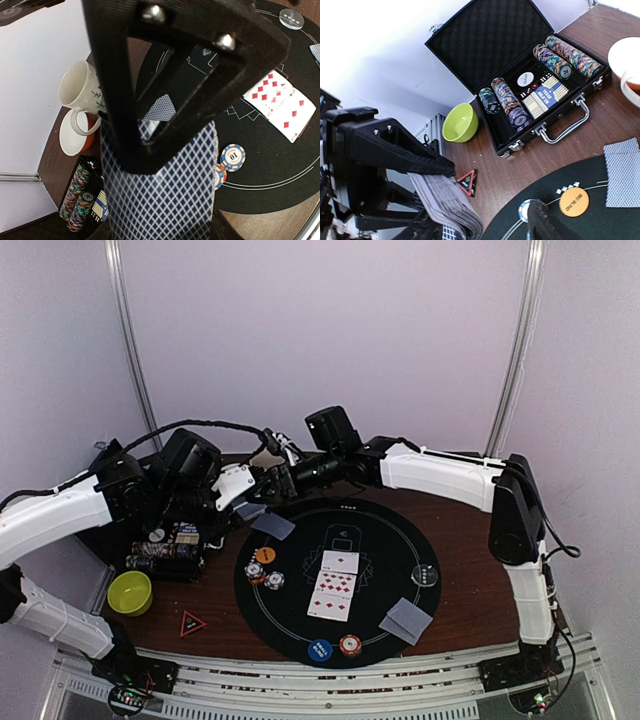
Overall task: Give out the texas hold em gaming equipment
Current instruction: Pick up the poker card from the face-down deck piles, then place the poker card in the community card area.
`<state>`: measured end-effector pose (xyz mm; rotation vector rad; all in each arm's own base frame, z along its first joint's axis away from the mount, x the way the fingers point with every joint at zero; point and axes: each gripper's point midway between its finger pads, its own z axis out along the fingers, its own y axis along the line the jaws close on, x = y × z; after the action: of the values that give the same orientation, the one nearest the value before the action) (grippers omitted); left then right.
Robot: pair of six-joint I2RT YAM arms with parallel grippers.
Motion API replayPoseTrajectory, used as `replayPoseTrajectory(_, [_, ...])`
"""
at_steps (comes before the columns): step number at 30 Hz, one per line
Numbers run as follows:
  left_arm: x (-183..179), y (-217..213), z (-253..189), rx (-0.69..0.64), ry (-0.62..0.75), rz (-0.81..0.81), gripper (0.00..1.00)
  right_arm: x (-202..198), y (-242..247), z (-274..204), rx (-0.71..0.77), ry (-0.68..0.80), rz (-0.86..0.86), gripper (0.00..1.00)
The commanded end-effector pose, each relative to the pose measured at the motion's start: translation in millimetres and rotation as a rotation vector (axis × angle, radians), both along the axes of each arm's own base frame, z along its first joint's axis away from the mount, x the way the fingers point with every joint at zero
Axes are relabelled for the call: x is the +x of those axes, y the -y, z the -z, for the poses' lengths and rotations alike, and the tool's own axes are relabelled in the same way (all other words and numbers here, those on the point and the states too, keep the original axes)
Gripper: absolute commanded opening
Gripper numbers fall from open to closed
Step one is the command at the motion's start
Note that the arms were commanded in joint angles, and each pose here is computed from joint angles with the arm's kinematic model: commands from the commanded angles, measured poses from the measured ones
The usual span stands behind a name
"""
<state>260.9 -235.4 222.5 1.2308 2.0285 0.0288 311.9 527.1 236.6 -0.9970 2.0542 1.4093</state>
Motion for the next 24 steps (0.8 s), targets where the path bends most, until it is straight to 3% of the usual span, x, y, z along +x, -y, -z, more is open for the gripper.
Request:
replayPoseTrajectory(1, [4,5,-23,-0.055,0.053,0.012,0.46,10,6,6,-0.073,0.030,0.049,0.48])
replayPoseTrajectory(5, [4,2,-23,-0.050,0.060,0.002,0.46,15,25,1,-0.117,0.070,0.084,0.26])
replayPoseTrajectory(8, [4,1,-21,-0.046,0.061,-0.001,0.46,18,39,-5,-0.129,0.078,0.105,0.00])
replayPoseTrajectory(14, [4,-1,-20,-0.044,0.061,-0.010,0.47,26,73,-17,-0.129,0.064,0.169,0.00])
replayPoseTrajectory(16, [4,-1,-19,-0.044,0.059,-0.014,0.47,43,102,-14,-0.144,0.056,0.269,0.00])
replayPoseTrajectory(21, [4,-2,-17,-0.049,0.061,-0.016,0.47,92,199,2,-0.078,0.020,0.738,0.00])
replayPoseTrajectory(24, [4,0,-18,-0.058,0.064,-0.012,0.47,79,205,54,-0.089,-0.065,0.777,0.00])
